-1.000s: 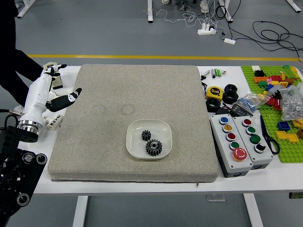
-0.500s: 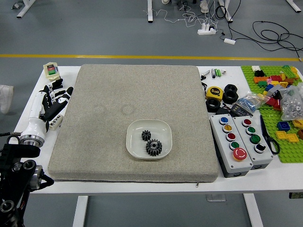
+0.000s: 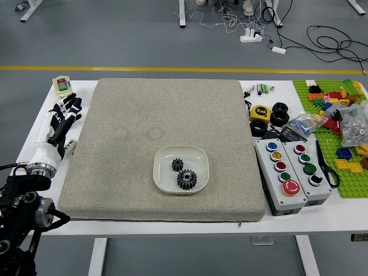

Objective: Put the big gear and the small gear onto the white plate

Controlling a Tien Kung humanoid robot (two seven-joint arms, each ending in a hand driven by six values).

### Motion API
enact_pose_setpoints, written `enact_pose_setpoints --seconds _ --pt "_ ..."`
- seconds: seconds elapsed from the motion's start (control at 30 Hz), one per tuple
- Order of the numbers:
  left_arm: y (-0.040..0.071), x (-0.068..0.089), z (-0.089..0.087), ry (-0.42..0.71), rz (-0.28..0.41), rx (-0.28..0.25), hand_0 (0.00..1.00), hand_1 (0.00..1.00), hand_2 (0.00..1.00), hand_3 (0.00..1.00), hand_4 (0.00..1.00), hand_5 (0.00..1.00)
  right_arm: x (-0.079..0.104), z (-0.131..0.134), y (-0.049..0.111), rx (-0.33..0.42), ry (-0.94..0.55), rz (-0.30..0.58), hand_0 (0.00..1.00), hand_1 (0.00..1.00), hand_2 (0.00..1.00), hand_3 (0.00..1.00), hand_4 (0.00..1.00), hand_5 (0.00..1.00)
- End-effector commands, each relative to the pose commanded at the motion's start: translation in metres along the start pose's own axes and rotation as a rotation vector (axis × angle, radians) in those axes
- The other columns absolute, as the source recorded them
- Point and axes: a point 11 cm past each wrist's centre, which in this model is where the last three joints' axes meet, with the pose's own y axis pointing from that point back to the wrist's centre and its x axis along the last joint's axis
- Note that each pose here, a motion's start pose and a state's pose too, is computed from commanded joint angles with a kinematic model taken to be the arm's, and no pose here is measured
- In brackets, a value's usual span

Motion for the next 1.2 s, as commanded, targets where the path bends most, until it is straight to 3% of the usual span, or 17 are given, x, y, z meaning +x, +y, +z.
enact_pose_setpoints --seconds 0.23,0.27,0.3,0.47,0.5,1.2 --pt "0.002 -0.020 -0.011 0.191 -0.137 0.089 0.840 0.878 0.913 0.860 0.845 0.714 0.000 -0.002 0.000 0.003 -0.002 0.000 0.655 0.667 0.748 0.559 0.754 0.611" --pt "0.002 -0.021 -0.011 0.188 -0.150 0.091 0.840 0.878 0.913 0.860 0.845 0.714 0.000 -0.002 0.000 0.003 -0.003 0.000 0.655 0.667 0.748 0.559 0.754 0.611" --pt "0.002 -0.022 -0.011 0.183 -0.161 0.092 0.854 0.890 0.918 0.857 0.873 0.787 0.000 -0.002 0.000 0.003 -0.003 0.000 0.656 0.667 0.748 0.559 0.753 0.610" --pt "0.003 -0.029 -0.012 0.162 -0.215 0.103 0.854 0.890 0.918 0.857 0.873 0.787 0.001 -0.003 0.000 0.006 -0.004 0.001 0.656 0.667 0.748 0.559 0.753 0.610" --pt "0.003 -0.030 -0.013 0.161 -0.221 0.105 0.861 0.898 0.923 0.863 0.895 0.839 0.001 -0.003 0.000 0.006 -0.004 0.001 0.656 0.668 0.748 0.559 0.753 0.611" --pt "0.004 -0.029 -0.015 0.158 -0.212 0.099 0.870 0.905 0.958 0.877 0.892 0.822 0.001 -0.005 0.000 0.007 -0.003 0.001 0.656 0.666 0.747 0.558 0.752 0.613"
